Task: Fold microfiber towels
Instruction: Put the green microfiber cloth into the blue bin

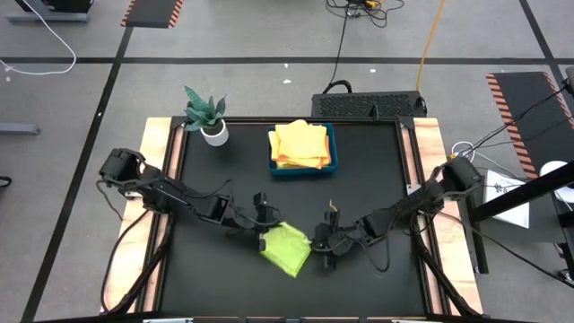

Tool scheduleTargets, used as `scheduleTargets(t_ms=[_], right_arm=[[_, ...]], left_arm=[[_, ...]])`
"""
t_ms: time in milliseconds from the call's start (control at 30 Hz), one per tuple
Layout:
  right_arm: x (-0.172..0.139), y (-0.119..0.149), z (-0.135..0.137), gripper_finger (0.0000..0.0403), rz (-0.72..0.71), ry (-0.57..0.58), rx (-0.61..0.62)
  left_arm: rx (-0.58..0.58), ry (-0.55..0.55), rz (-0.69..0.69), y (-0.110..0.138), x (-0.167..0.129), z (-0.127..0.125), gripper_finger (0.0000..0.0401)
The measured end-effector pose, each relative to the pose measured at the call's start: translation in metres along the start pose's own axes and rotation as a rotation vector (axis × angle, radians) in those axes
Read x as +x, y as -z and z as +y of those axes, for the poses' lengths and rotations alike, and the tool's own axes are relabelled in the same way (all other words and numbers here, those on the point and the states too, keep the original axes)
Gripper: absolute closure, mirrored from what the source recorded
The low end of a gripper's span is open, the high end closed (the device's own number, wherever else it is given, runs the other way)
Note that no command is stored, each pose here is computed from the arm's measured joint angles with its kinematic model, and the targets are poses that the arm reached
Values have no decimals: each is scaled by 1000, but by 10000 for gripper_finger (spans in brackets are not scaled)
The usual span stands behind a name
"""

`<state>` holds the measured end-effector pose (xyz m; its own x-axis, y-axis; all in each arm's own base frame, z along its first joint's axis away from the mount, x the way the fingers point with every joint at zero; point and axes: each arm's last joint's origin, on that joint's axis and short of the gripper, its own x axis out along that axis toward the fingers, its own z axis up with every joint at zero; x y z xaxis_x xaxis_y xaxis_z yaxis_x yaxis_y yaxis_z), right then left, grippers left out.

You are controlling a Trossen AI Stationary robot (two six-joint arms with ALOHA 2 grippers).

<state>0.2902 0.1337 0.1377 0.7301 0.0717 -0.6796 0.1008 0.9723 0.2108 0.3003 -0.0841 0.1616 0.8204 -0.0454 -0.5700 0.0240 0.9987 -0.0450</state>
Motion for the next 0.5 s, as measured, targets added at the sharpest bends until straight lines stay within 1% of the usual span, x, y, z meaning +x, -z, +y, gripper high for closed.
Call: scheduleTargets(t_ms=[100,267,400,500], right_arm=[[-16,-10,-3,400,-52,67,-30],[-43,-33,-11,401,-195,183,-82],[-64,-52,-28,402,-283,308,-102],[-77,-63,-47,402,-287,377,-105]], left_arm=[[39,-78,-83,-17,-7,0,396],[90,-278,-177,-40,-19,7,397],[103,-426,-221,-50,-21,23,394],[81,-494,-241,-55,-21,41,397]])
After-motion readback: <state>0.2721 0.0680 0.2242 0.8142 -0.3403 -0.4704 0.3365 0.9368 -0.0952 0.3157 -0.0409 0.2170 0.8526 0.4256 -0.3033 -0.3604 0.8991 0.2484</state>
